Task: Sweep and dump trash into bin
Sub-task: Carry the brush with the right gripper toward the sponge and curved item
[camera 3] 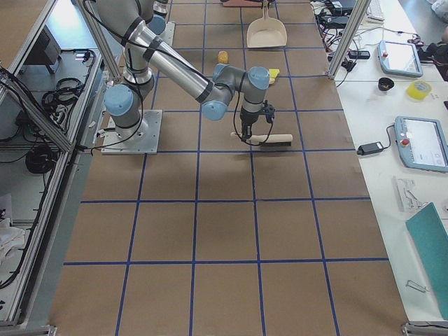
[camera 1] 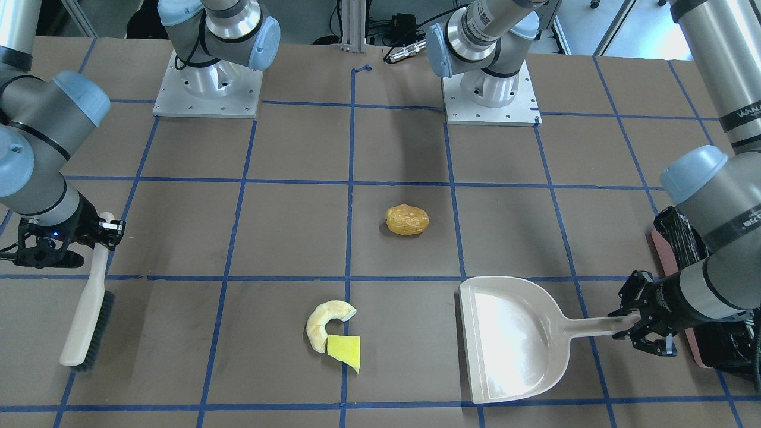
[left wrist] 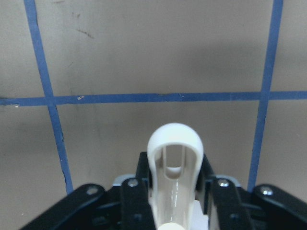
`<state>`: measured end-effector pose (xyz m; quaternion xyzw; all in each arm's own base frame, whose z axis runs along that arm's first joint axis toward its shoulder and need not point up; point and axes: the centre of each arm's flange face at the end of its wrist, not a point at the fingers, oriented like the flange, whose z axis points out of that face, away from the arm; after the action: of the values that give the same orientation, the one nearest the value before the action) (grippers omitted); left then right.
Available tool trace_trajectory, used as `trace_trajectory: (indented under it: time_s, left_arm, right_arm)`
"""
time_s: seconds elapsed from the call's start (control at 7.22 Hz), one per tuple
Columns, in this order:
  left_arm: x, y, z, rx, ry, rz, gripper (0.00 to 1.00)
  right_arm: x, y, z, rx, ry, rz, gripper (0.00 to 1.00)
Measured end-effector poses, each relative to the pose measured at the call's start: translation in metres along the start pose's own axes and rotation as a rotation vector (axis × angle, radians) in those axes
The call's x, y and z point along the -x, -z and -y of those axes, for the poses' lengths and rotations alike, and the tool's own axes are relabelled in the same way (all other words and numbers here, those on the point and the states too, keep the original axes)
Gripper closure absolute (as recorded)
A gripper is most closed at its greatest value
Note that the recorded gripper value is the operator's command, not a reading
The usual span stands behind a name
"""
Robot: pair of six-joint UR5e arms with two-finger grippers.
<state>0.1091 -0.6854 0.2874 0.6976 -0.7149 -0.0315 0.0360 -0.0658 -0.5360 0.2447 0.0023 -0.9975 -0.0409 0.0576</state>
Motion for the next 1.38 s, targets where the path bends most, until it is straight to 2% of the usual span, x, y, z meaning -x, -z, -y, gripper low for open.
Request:
trace_trajectory:
  time_s: [0.14, 0.42, 0.83, 1.25, 1.38]
  left_arm:
    - [0.000, 0.007, 0.000, -0.018, -0.001, -0.009, 1.00]
    - [-0.001, 0.017, -0.008, -0.038, -0.003, -0.031, 1.00]
    - [-0.008, 0.025, -0.042, -0.068, -0.016, -0.062, 1.00]
    - [-0.008, 0.024, -0.081, -0.135, -0.033, -0.040, 1.00]
    - [-0.005, 0.022, -0.095, -0.167, -0.036, -0.004, 1.00]
  right_arm:
    - [0.008, 0.010, 0.006, -0.023, -0.022, 0.009, 1.00]
    - [0.044, 0.048, 0.027, -0.083, 0.015, 0.022, 1.00]
    - [0.131, 0.066, 0.036, -0.071, 0.030, 0.038, 1.00]
    - [0.209, 0.059, 0.049, -0.058, 0.030, 0.060, 1.00]
    - [0.238, 0.059, 0.044, -0.055, 0.016, 0.061, 1.00]
